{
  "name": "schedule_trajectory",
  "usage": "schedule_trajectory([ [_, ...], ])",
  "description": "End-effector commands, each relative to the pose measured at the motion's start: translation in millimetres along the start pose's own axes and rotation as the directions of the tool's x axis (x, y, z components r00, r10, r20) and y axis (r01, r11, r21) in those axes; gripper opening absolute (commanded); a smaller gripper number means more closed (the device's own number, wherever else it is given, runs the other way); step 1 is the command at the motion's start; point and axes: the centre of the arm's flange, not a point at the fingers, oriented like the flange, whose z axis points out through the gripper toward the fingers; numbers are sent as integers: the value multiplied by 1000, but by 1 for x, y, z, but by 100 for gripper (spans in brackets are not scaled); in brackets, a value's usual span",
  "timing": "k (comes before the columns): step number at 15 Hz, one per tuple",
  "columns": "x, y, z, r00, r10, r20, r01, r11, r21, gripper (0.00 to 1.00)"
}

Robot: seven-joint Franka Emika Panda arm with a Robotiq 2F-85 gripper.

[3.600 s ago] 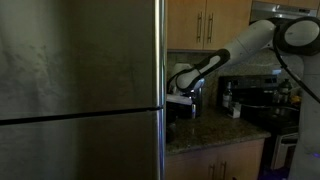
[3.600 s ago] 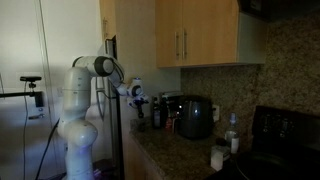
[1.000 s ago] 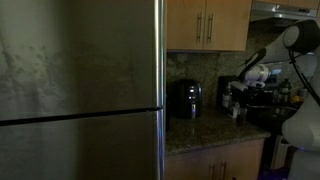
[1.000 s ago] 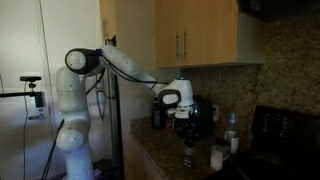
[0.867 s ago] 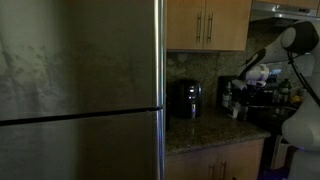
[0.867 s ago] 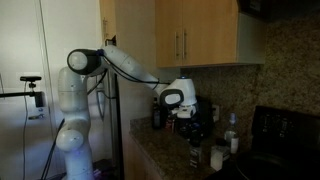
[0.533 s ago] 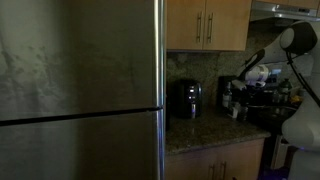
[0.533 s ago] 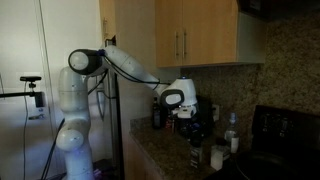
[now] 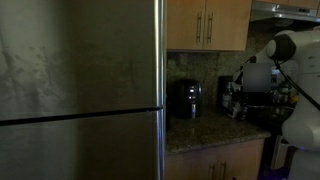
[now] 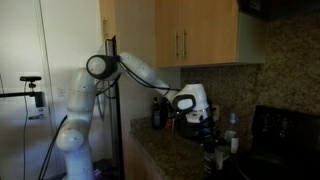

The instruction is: Move the glass bottle to the right of the counter, close the air fryer, then move the cellars to the right of the counter

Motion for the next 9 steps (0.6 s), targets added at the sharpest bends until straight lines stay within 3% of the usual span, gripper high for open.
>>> schedule_trajectory([
  [1,-5,-35,24,996,54,-76,-57,997,-48,26],
  [3,-10,-42,26,994,53,-100,-61,994,-88,26],
  [4,-13,-43,26,994,42,-102,-55,991,-124,43],
  [5,-15,-45,23,994,29,-108,-45,987,-152,76],
  [7,-14,-45,15,993,30,-111,-52,980,-193,83],
  [9,-12,-45,4,992,45,-118,-68,978,-197,99],
])
